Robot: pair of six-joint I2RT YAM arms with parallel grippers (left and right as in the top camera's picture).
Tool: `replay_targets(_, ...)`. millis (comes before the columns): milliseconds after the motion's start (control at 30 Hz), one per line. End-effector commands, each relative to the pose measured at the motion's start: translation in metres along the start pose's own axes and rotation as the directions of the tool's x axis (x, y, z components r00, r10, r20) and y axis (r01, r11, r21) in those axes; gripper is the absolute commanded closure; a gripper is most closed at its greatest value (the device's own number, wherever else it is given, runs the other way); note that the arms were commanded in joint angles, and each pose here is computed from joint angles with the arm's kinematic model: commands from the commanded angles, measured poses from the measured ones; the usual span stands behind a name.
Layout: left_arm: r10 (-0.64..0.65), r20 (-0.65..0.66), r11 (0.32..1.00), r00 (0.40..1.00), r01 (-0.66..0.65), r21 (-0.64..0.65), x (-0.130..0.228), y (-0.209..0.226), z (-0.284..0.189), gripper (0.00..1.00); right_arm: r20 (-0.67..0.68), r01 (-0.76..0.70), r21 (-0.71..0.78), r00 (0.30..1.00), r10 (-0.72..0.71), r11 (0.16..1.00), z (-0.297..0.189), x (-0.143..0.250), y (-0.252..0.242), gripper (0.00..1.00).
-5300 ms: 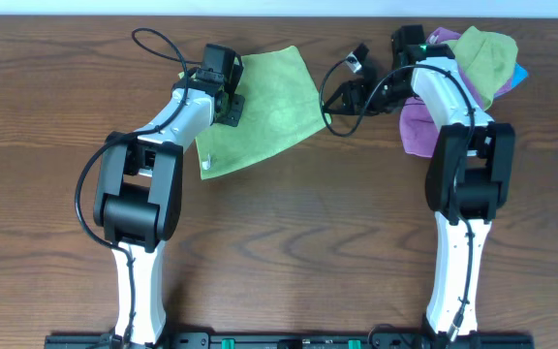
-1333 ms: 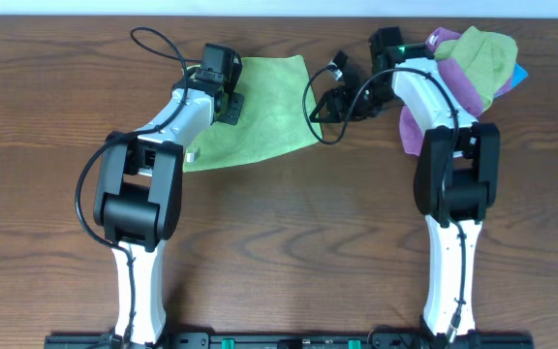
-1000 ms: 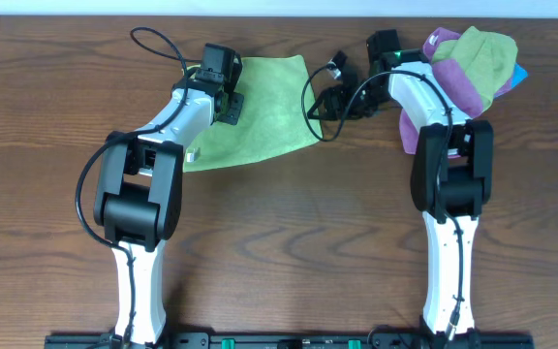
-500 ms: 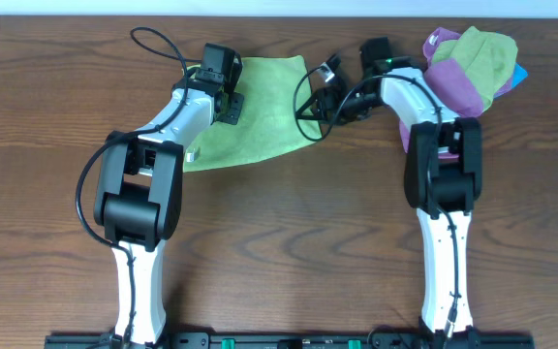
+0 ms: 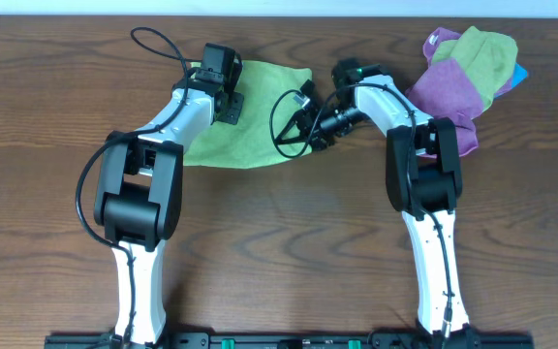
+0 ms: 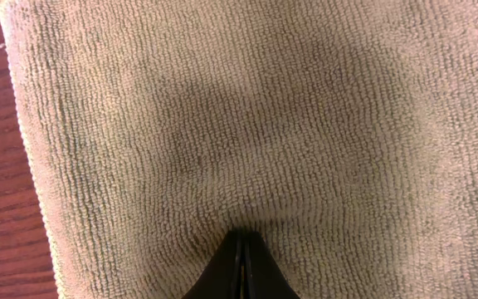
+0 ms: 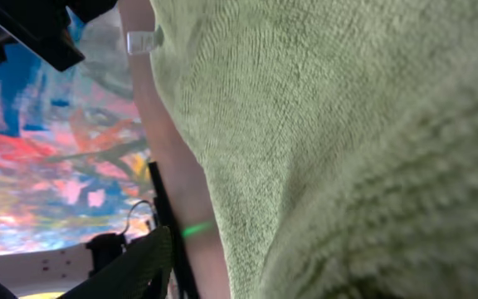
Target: Fold the cloth
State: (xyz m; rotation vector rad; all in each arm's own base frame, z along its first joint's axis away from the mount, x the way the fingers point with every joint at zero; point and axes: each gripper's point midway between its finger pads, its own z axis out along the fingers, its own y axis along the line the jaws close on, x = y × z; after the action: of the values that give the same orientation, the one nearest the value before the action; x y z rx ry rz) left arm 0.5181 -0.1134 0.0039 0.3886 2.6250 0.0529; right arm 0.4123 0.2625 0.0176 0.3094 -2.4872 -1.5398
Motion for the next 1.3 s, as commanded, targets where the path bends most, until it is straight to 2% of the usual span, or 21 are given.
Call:
replay_targets(0,0.015,-0.042,1.000,0.999,-0.015,-0.006,0.015,0.003,0.013,0.95,-0.021,-0.005,-0.080,1.000,0.004,0.997,0.006,0.008,0.000,0.48)
replay_targets(200,0.015,-0.043,1.000,0.999,-0.015,-0.006,0.015,0.003,0.013,0.94,-0.006,0.019,-0.181,1.000,-0.020,0.983,-0.003,0.009,0.031,0.50)
replay_targets(500,0.015,-0.042,1.000,0.999,-0.015,-0.006,0.015,0.003,0.013,0.94,0.043,0.124,-0.184,0.992,-0.118,0.975,-0.025,0.008,0.079,0.47)
replay_targets(867,0.015,-0.042,1.000,0.999,-0.015,-0.006,0.015,0.003,0.013,0.94,0.082,0.200,-0.318,0.980,-0.183,0.927,-0.045,0.021,0.153,0.45)
replay_targets(1000,0.015,-0.041,1.000,0.999,-0.015,-0.006,0.015,0.003,0.013,0.94,0.081,0.217,-0.319,0.976,-0.201,0.923,-0.048,0.028,0.169,0.45)
replay_targets(1100,0.015,-0.041,1.000,0.999,-0.015,-0.006,0.015,0.003,0.013,0.94,0.089,0.261,-0.257,0.965,-0.246,0.930,-0.052,0.032,0.176,0.45)
replay_targets(1267,0.015,-0.041,1.000,0.999,-0.015,-0.006,0.015,0.003,0.013,0.95,0.049,0.262,0.022,0.964,-0.262,0.965,-0.058,0.040,0.154,0.43)
